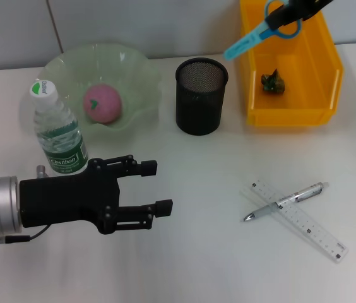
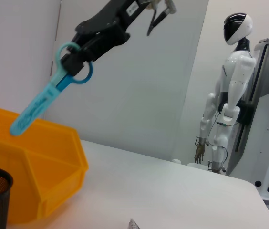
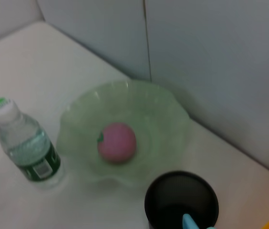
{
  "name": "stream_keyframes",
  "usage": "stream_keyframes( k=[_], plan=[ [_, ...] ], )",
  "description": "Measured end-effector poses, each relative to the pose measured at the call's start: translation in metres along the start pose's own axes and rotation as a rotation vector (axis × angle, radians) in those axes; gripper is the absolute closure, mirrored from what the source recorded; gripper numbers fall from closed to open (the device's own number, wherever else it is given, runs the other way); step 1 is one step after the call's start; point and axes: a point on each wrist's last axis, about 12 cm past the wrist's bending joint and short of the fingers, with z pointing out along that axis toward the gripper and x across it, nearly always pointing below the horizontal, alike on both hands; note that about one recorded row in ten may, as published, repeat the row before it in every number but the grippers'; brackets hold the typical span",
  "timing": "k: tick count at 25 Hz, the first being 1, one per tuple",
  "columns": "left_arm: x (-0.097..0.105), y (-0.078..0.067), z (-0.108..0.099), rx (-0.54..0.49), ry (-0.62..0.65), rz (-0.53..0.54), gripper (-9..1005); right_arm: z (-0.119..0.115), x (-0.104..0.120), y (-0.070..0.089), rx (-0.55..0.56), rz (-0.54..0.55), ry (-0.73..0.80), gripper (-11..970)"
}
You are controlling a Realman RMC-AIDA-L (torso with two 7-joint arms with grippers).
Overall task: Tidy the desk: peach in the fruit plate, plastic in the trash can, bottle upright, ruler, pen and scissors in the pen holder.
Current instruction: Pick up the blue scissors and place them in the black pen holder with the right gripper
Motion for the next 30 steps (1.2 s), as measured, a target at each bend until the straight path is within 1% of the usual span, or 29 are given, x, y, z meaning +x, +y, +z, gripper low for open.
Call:
stream_keyframes(
  k=[1,4,5,6,8,9,10,11,12,14,15,16,21,26,30],
  plan=[
    [0.0,0.0,0.0,0.0,0.0,0.0,210,0.0,0.0,0.0,0.0,0.0,0.0,878],
    [0.001,-0.001,0.001,-0.001,-0.005,-0.006,210,0.016,-0.005,0.002,0.016,-0.022,0.023,878],
    [0.001,-0.001,0.001,-0.001,-0.005,-0.006,210,0.016,-0.005,0.002,0.016,-0.022,0.023,878],
    [0.002,-0.002,0.001,-0.002,-0.005,-0.007,210,0.026,-0.006,0.004,0.024,-0.032,0.033,878],
    [0.003,-0.002,0.0,-0.003,-0.005,-0.01,210,0.03,-0.007,0.004,0.027,-0.036,0.038,878],
    [0.004,-0.003,0.0,-0.006,-0.005,-0.014,210,0.042,-0.008,0.007,0.035,-0.048,0.047,877],
    [0.004,-0.003,0.0,-0.006,-0.005,-0.014,210,0.042,-0.008,0.007,0.035,-0.048,0.047,877],
    [0.005,-0.003,-0.001,-0.007,-0.005,-0.016,210,0.053,-0.01,0.009,0.039,-0.059,0.055,877],
    [0.006,-0.003,-0.001,-0.008,-0.005,-0.019,210,0.053,-0.01,0.009,0.039,-0.059,0.055,877],
    [0.006,-0.004,-0.002,-0.009,-0.005,-0.021,211,0.068,-0.014,0.014,0.045,-0.076,0.069,877],
    [0.007,-0.004,-0.002,-0.01,-0.005,-0.023,211,0.068,-0.014,0.014,0.045,-0.076,0.069,877],
    [0.008,-0.004,-0.002,-0.011,-0.005,-0.027,211,0.077,-0.016,0.016,0.049,-0.084,0.077,877],
    [0.01,-0.005,-0.003,-0.015,-0.007,-0.037,210,0.097,-0.018,0.021,0.065,-0.1,0.105,878],
    [0.011,-0.006,-0.004,-0.019,-0.008,-0.041,210,0.109,-0.018,0.021,0.09,-0.107,0.116,877],
    [0.012,-0.006,-0.005,-0.022,-0.015,-0.047,211,0.113,-0.019,0.023,0.09,-0.109,0.117,875]
  ],
)
